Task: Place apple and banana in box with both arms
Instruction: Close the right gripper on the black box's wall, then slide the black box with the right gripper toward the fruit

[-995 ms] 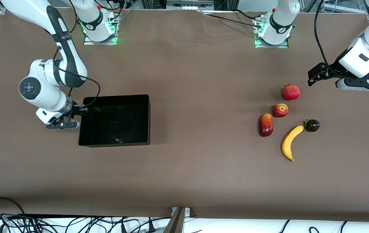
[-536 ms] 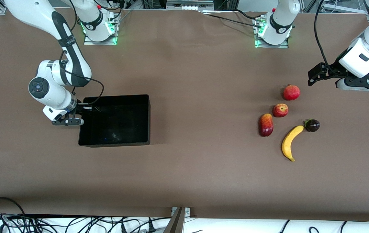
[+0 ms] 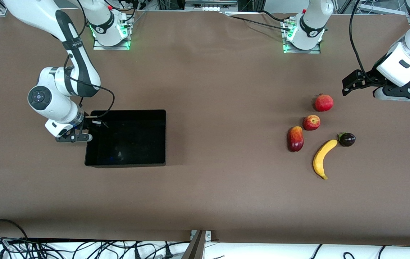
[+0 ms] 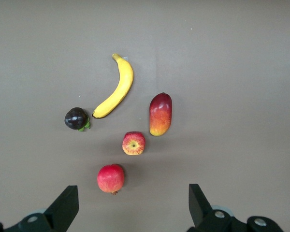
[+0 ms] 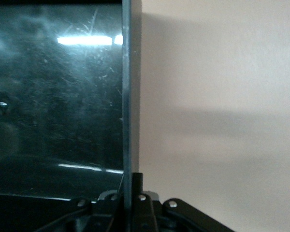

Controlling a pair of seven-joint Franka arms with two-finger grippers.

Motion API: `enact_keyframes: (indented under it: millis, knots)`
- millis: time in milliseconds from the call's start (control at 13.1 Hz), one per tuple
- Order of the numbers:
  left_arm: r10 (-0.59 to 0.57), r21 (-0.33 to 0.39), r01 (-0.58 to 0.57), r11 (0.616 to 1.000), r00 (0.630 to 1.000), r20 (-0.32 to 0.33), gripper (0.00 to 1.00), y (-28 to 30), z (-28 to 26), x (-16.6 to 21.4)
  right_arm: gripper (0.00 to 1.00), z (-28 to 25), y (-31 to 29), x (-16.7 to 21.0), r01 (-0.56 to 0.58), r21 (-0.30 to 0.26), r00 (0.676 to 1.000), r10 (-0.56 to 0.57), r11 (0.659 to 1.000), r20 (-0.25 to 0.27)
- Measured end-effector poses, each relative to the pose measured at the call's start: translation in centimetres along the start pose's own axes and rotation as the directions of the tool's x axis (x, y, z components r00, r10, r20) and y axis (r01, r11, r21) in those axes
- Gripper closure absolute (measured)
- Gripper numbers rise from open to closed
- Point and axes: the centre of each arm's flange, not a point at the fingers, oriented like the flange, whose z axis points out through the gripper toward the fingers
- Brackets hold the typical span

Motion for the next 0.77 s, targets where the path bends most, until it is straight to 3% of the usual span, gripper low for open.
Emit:
enact_keyframes:
  millis: [153,383,612,765]
  knots:
    - [-0.017,0.000,0.017,1.000,1.000,0.004,0.00,-1.0,0.2,0.2,0.96,-4.0,-3.3,2.0,0.053,0.007,0.999,-0.053,0.999,0.006]
    - [-0.026,-0.001,0.026,1.000,1.000,0.005,0.00,-1.5,0.3,0.5,0.96,-9.2,-11.7,3.3,0.090,0.012,0.995,-0.090,0.996,-0.031]
    - [-0.022,-0.001,0.022,1.000,1.000,0.002,0.00,-1.3,0.2,0.5,0.96,-9.7,-22.8,2.6,0.019,0.065,0.999,-0.016,0.998,-0.038]
    - [-0.019,-0.001,0.019,1.000,1.000,0.001,0.00,-1.2,0.1,0.5,0.96,-7.9,-31.3,1.4,-0.035,0.071,0.999,0.037,0.997,-0.026]
